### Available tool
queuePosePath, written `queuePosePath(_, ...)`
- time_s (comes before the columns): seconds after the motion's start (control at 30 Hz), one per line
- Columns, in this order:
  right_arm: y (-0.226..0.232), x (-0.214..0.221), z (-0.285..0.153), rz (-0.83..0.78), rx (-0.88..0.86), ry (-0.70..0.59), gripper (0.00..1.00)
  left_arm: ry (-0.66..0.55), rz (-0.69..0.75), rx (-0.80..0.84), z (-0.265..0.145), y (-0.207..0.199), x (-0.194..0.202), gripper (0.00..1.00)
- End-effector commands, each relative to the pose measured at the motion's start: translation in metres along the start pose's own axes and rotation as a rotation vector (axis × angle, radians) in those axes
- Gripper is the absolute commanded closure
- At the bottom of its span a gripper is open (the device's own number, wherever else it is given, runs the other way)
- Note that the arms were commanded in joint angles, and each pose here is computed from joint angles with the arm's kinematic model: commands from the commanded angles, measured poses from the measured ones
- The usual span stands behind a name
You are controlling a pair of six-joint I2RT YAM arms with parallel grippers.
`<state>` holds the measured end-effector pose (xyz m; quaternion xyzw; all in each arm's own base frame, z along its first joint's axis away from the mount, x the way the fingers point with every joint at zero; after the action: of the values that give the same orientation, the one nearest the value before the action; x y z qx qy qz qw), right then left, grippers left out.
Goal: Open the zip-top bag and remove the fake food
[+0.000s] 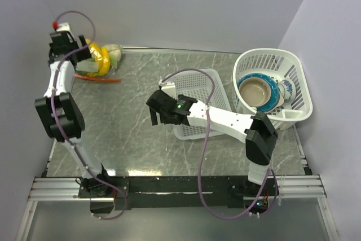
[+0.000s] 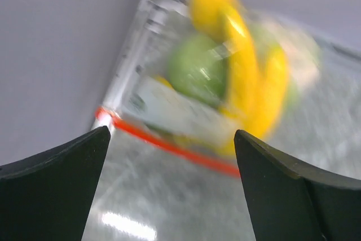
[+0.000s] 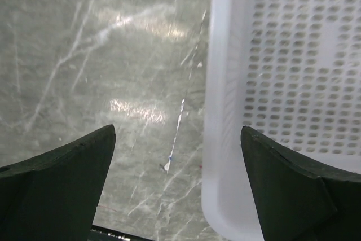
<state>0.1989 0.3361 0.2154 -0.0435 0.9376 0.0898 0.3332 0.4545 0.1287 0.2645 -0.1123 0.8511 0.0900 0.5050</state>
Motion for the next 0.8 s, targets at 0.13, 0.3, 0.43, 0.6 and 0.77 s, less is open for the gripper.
queuePosePath(0.13,-0.011,-0.022,-0.035,-0.017,0.008,-0.136,0.0,0.098,-0.216,-0.154,0.069,0.039,0.015,0.01)
queuePosePath(0.3,-0.009,-0.017,-0.028,-0.035,0.017,-0.114,0.0,0.113,-0.254,-0.196,0.078,0.042,0.043,0.03)
queuePosePath(0.43,-0.01,-0.016,-0.026,-0.053,0.034,-0.111,0.0,0.147,-0.281,-0.181,0.084,0.047,0.062,0.03)
queuePosePath(0.6,-0.015,-0.016,-0.028,-0.069,0.044,-0.123,0.0,0.157,-0.297,-0.204,0.092,0.05,0.082,0.03)
queuePosePath(0.77,-0.016,-0.013,-0.034,-0.082,0.039,-0.142,0.0,0.1,-0.32,-0.246,0.099,0.053,0.081,0.03)
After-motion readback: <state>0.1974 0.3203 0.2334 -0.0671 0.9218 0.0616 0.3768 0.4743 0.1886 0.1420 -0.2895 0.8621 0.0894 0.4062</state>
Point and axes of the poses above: each gripper's point midway between its finger pads, its own z axis out along the fingers, its own y axis along the line the jaws close on, x = y × z, the point moved 10 cm from there along -z, back along the fingers, and after that the axes turned 6 degrees about z, right-handed, at the moved point
